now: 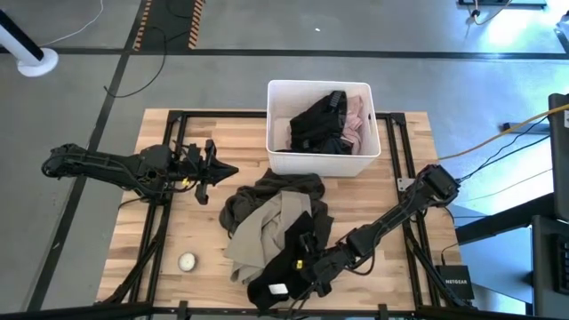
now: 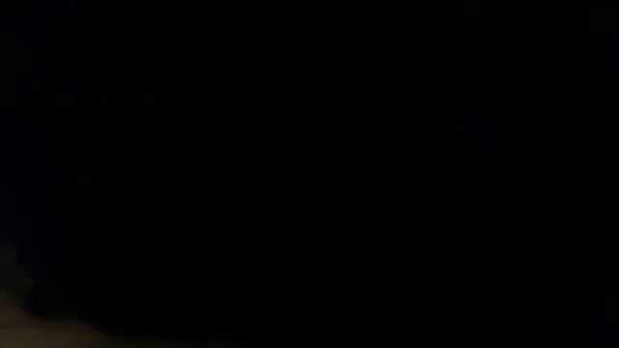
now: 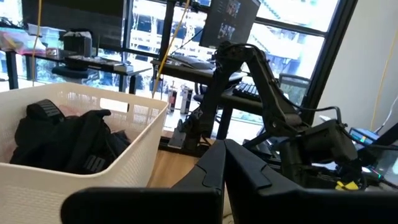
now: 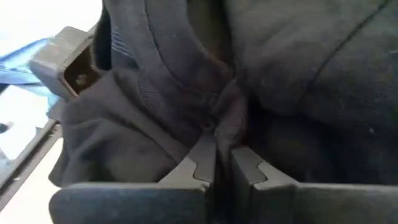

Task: Sort clothes
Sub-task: Put the black shirt into the white laundry bin

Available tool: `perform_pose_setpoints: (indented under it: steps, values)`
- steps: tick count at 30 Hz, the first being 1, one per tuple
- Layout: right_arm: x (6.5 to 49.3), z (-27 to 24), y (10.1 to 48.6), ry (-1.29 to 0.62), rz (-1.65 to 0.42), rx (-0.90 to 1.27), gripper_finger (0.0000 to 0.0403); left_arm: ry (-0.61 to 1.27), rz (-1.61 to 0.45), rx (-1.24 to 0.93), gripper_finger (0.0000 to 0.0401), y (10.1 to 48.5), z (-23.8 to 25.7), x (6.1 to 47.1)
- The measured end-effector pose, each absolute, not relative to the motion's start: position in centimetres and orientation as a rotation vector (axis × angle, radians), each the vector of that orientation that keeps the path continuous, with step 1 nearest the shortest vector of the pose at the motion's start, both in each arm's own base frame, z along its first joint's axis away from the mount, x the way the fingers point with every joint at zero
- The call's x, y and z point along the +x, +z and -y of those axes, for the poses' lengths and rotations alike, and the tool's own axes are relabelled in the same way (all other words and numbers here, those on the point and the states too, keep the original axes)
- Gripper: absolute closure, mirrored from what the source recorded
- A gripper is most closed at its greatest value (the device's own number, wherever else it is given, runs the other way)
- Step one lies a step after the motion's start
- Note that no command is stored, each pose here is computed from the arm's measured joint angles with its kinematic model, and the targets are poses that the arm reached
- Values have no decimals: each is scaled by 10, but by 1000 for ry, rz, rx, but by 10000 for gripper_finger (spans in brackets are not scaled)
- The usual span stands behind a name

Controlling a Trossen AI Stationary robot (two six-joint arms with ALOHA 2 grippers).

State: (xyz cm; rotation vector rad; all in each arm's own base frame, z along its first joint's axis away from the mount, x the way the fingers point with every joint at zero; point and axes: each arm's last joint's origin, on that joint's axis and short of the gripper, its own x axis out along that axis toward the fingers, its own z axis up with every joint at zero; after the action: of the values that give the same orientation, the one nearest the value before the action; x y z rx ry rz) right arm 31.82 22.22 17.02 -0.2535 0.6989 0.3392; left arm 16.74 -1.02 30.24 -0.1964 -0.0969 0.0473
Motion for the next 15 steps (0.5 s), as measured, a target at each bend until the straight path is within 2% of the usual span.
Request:
perform_pose_setpoints:
  steps: [5, 11, 15]
  values:
    - [311, -230, 206, 290, -685, -296, 354, 48, 79, -211, 401, 301, 10, 168]
    - [309, -236, 263, 231, -712, -372, 386, 49, 76, -210, 401, 300, 10, 168]
    - [311, -234, 299, 177, -699, -411, 386, 49, 76, -210, 401, 300, 10, 168]
